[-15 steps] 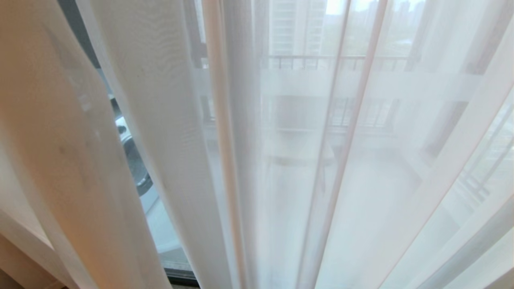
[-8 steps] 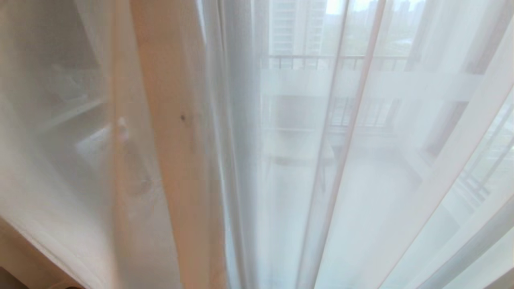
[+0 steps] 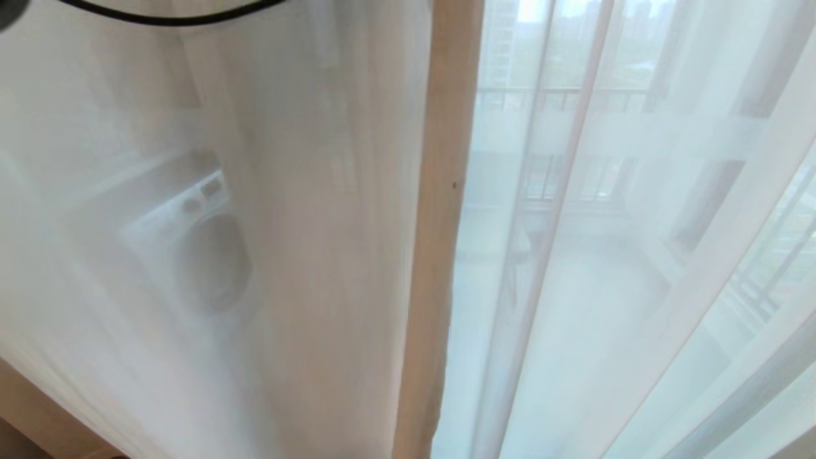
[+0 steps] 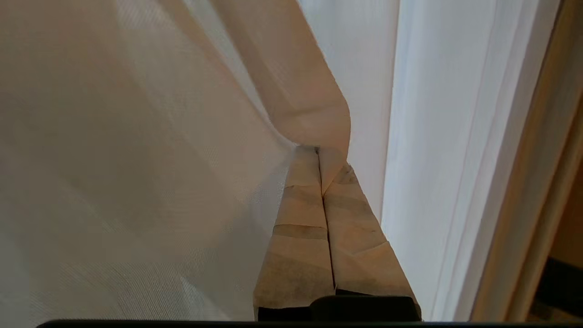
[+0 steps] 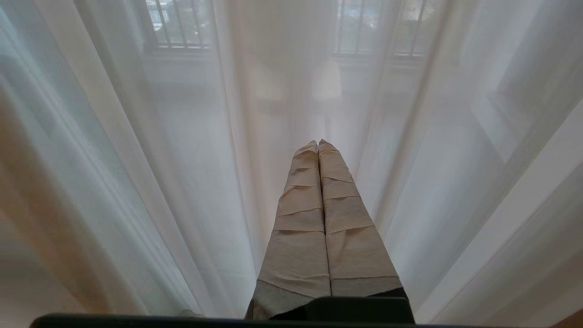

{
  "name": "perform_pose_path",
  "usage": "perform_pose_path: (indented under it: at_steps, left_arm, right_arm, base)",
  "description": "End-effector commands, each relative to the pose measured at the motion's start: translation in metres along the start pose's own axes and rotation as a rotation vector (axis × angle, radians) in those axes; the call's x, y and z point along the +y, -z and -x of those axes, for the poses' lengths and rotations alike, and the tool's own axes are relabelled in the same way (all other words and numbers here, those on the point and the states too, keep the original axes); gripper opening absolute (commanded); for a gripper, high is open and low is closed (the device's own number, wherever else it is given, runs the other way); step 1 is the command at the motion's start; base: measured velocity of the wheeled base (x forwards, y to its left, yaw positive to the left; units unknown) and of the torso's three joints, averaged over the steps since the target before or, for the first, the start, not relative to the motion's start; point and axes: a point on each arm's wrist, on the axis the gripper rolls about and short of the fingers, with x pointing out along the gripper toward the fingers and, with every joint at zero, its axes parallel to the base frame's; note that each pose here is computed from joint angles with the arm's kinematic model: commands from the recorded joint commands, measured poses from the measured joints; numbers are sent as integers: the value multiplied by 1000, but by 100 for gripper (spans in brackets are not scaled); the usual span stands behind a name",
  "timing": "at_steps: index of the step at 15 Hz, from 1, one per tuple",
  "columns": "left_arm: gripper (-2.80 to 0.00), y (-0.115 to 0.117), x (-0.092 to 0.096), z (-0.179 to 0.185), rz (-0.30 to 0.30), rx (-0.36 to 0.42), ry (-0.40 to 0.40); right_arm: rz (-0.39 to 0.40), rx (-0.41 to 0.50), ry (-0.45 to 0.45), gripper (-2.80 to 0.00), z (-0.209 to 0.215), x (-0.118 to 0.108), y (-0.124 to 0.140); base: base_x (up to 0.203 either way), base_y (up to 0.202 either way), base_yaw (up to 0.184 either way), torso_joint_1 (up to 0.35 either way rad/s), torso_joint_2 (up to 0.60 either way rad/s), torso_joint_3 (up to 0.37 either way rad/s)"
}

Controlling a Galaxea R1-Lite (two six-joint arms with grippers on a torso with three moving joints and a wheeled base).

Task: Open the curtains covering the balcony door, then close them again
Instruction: Close the inner curtains on both sides

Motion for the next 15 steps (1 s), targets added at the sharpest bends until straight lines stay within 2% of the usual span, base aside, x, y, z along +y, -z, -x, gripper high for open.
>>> perform_pose_path:
  at_steps: [1, 10, 13, 15]
  left_arm:
    - [-280, 33, -9, -24, 22, 65, 29]
    - [-280, 103, -58, -63, 70, 207, 159]
    - [-280, 112, -64, -67, 74, 219, 172]
    - [-280, 114, -61, -69, 73, 206, 164]
  right_arm:
    - [0, 0, 0, -280, 0, 0, 0]
    - [0, 0, 0, -280, 0, 0, 0]
    - [0, 0, 1, -280, 0, 0, 0]
    - [0, 0, 0, -280, 0, 0, 0]
  base:
    - [0, 0, 0, 0, 0, 0]
    - [0, 0, 0, 0, 0, 0]
    - [0, 0, 0, 0, 0, 0]
    - [0, 0, 0, 0, 0, 0]
